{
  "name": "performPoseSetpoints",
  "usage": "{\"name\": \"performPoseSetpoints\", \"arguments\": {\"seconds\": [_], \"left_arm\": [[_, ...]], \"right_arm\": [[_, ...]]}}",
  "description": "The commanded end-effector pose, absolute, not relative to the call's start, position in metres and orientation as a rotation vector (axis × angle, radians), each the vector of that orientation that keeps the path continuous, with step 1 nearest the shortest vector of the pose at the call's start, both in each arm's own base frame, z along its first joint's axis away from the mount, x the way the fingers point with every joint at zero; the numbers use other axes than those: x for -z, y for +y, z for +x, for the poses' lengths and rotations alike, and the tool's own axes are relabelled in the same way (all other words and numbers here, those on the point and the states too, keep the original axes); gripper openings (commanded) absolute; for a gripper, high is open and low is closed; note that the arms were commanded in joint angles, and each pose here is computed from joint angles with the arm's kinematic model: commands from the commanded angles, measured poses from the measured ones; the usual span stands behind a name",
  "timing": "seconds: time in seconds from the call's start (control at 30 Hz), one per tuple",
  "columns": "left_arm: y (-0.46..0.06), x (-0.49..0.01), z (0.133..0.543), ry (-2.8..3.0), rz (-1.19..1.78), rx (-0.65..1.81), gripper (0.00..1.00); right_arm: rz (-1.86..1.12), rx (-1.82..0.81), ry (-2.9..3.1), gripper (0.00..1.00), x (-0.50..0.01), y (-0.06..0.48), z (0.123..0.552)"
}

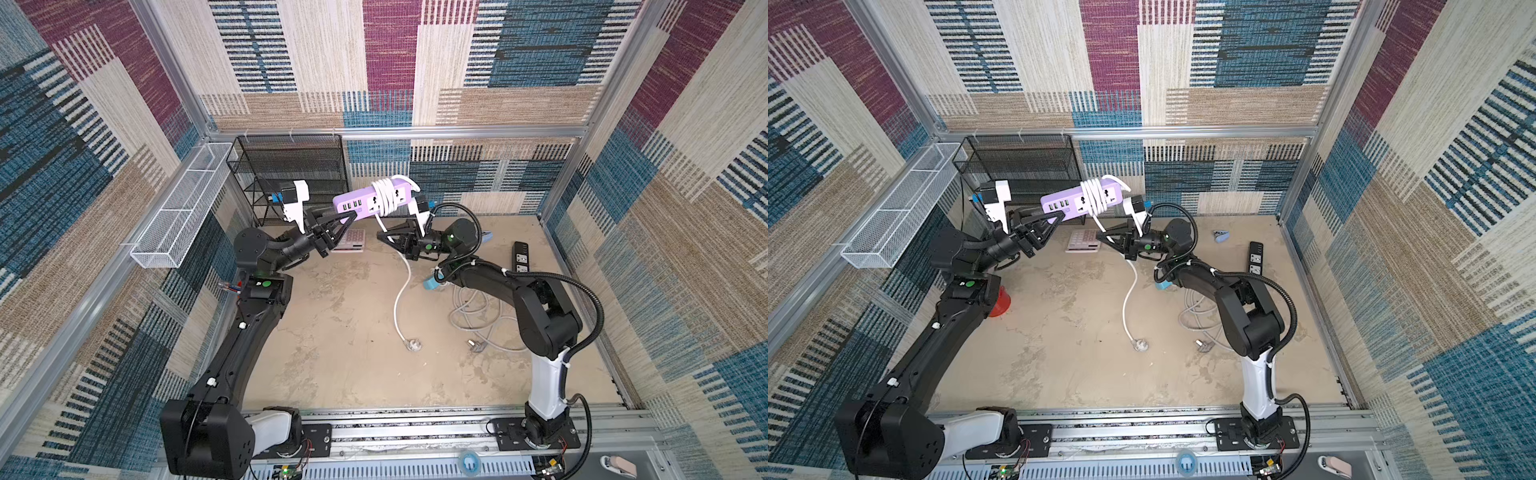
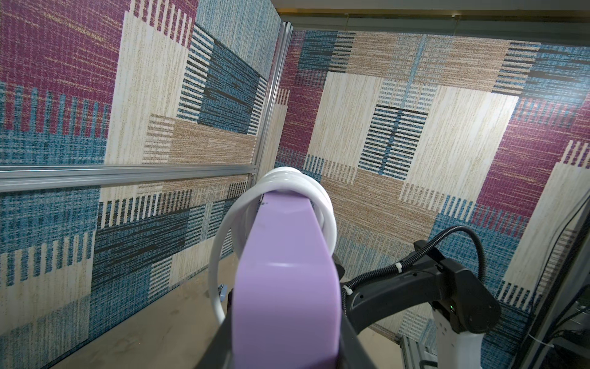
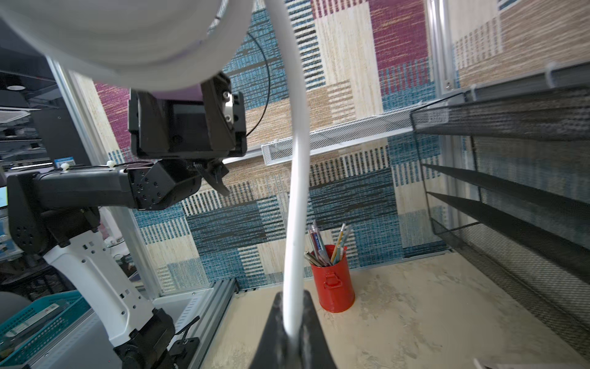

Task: Unwrap the cord wrapped around the power strip
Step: Unwrap the power cord from the power strip.

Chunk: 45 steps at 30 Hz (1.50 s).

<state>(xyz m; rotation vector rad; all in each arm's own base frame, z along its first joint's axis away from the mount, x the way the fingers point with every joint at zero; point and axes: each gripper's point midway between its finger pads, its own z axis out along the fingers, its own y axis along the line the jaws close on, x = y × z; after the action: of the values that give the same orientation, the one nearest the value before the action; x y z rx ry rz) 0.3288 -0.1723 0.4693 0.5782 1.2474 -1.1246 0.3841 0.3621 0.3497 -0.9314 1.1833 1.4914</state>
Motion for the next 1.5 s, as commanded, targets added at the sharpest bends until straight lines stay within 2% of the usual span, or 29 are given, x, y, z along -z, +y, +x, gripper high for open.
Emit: {"name": "performPoseSetpoints", "arguments": {"seconds": [0.0, 0.27, 0.4, 0.57, 0.77, 0.97, 1.2, 1.47], "left_arm": [[-0.173, -0.485, 0.320, 1.183, 0.606, 1.136, 0.00], [-0.178, -0.479, 0.324, 1.202, 0.623, 1.169, 0.00], [-0.179, -0.475, 0.328, 1.217, 0.621, 1.168, 0.00], [-0.177, -0.471, 0.331, 1.238, 0.607, 1.125, 0.00], [-0.170, -0.462, 0.341, 1.292, 0.556, 1.043, 0.00], [-0.158, -0.458, 0.351, 1.321, 0.483, 0.952, 0.00], [-0.145, -0.461, 0.358, 1.308, 0.420, 0.933, 0.00], [-0.149, -0.475, 0.350, 1.238, 0.444, 1.003, 0.00]], "right_arm": [[-0.898, -1.413, 1.166, 0.00, -0.370, 0.343, 0.405], [-0.885, -1.271, 1.149, 0.00, -0.412, 0.315, 0.455], [-0.893, -1.215, 1.115, 0.00, -0.442, 0.305, 0.466], [-0.915, -1.126, 1.082, 0.00, -0.476, 0.292, 0.456], [-0.919, -1.015, 1.099, 0.00, -0.486, 0.277, 0.425], [-0.936, -0.967, 1.172, 0.00, -0.466, 0.265, 0.393], [-0.930, -1.066, 1.321, 0.00, -0.400, 0.260, 0.361], [-0.890, -1.193, 1.503, 0.00, -0.313, 0.276, 0.353]]}}
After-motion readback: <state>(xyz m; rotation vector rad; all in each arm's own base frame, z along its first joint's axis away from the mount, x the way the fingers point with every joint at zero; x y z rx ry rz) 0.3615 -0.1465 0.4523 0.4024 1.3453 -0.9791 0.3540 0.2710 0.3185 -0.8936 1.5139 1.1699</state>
